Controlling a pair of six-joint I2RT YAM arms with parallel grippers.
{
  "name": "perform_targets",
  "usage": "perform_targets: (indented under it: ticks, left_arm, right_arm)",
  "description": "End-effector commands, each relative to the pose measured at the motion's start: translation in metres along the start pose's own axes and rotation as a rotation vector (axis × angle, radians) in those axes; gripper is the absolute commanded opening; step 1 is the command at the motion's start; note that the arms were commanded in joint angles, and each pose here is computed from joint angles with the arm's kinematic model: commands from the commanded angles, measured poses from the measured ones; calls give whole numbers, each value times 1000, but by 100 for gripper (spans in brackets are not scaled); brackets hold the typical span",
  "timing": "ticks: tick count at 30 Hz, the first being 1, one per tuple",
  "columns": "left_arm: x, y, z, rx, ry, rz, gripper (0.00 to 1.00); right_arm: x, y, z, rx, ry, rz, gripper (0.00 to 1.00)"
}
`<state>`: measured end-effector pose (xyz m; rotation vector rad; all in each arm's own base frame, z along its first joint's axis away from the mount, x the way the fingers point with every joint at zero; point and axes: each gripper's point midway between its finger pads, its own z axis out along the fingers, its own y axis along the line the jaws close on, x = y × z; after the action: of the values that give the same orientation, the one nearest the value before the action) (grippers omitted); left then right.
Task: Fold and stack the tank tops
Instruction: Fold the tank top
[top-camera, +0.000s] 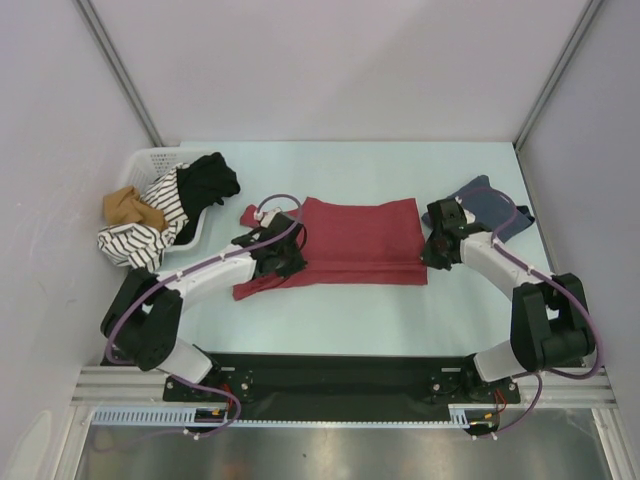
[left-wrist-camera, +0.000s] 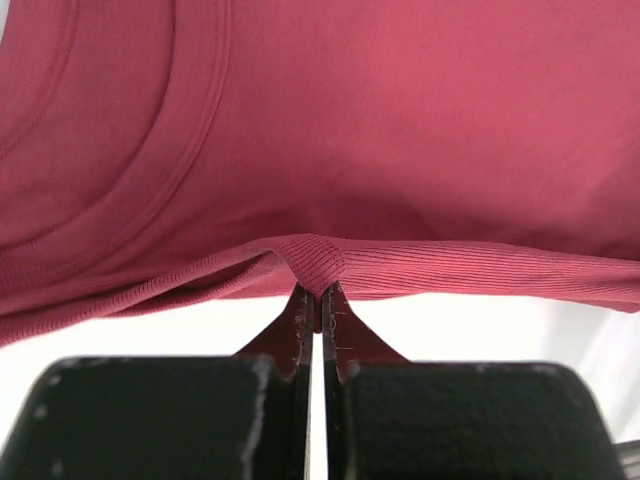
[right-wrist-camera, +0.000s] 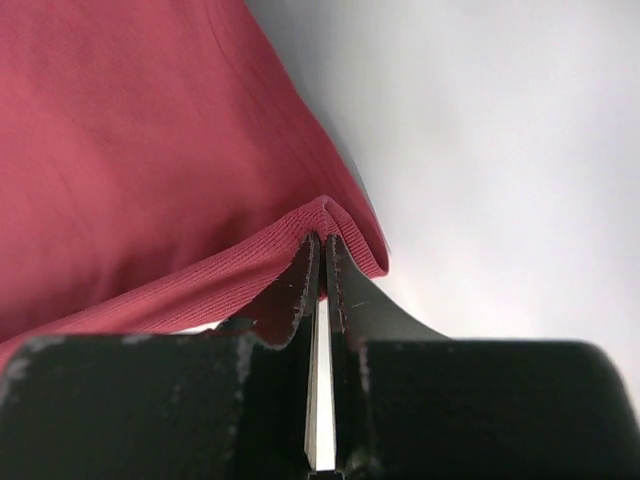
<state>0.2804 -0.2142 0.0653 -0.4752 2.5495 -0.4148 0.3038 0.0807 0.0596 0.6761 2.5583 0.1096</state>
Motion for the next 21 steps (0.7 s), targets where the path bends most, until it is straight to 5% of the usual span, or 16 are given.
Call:
perform_targets:
  ticks: [1,21]
  left_arm:
    - [-23,-10,0,11,-42,22,0]
    - [-61,-18,34,-38,-35,30,0]
  right_arm:
    - [-27,12,0,-25,-57,-5,0]
    - [-63,29,25,5,-65,3,0]
